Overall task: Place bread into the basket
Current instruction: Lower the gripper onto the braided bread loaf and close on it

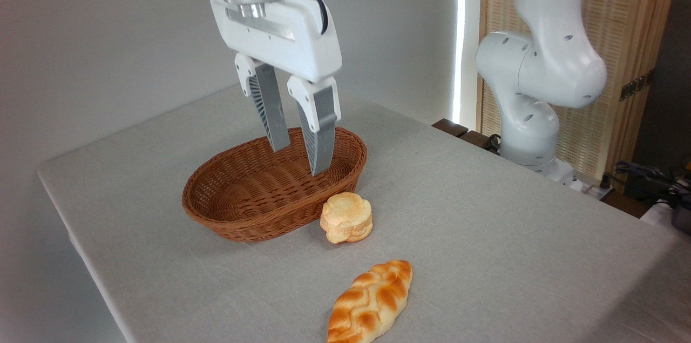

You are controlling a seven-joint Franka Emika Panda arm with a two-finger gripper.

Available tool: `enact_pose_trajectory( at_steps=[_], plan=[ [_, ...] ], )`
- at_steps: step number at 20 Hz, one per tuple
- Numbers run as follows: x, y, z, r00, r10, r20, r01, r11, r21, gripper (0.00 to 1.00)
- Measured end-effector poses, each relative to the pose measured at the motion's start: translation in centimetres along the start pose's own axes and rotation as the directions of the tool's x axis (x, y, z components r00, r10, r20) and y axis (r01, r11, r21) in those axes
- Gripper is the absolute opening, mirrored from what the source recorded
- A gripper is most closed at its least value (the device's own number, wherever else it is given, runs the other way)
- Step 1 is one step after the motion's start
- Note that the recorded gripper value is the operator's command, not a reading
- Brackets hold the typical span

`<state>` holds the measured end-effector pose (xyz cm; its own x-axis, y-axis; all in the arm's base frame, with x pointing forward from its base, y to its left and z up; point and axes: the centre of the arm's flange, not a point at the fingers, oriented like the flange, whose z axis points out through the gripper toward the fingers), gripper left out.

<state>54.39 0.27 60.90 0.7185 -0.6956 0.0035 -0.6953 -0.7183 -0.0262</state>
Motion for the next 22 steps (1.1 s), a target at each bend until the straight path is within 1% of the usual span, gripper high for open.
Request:
enact_pose_trajectory(
  at_steps=[2, 4, 6, 9, 12, 14, 16, 18, 19, 20, 21, 22],
  plan=[
    [-0.8, -0.9, 2.1, 0.999, -0.023, -0.029, 0.024, 0.999, 0.026, 1.0],
    [-1.6, -1.3, 4.9, 0.998, -0.038, -0.052, 0.04, 0.998, 0.044, 1.0],
    [-2.1, -1.2, 7.9, 0.998, -0.036, -0.051, 0.039, 0.997, 0.06, 1.0],
    [-2.9, -0.9, 12.2, 1.0, -0.024, 0.01, 0.023, 0.995, 0.092, 1.0],
    [-3.4, -0.5, 15.0, 0.999, -0.008, 0.048, 0.002, 0.994, 0.111, 1.0],
    [-3.8, -1.0, 17.3, 0.997, 0.007, 0.07, -0.018, 0.989, 0.146, 1.0],
    [-4.5, -2.1, 20.0, 0.996, 0.004, 0.093, -0.018, 0.988, 0.15, 1.0],
    [-4.7, -2.7, 21.4, 0.992, 0.017, 0.122, -0.037, 0.986, 0.16, 1.0],
    [-4.6, -2.8, 21.4, 0.991, 0.027, 0.133, -0.05, 0.984, 0.17, 1.0],
    [-4.7, -2.8, 21.3, 0.99, 0.034, 0.14, -0.059, 0.982, 0.177, 0.98],
    [-4.7, -2.9, 21.3, 0.989, 0.037, 0.145, -0.064, 0.981, 0.181, 0.89],
    [-4.7, -2.9, 21.3, 0.988, 0.039, 0.148, -0.066, 0.981, 0.182, 0.71]
  ],
)
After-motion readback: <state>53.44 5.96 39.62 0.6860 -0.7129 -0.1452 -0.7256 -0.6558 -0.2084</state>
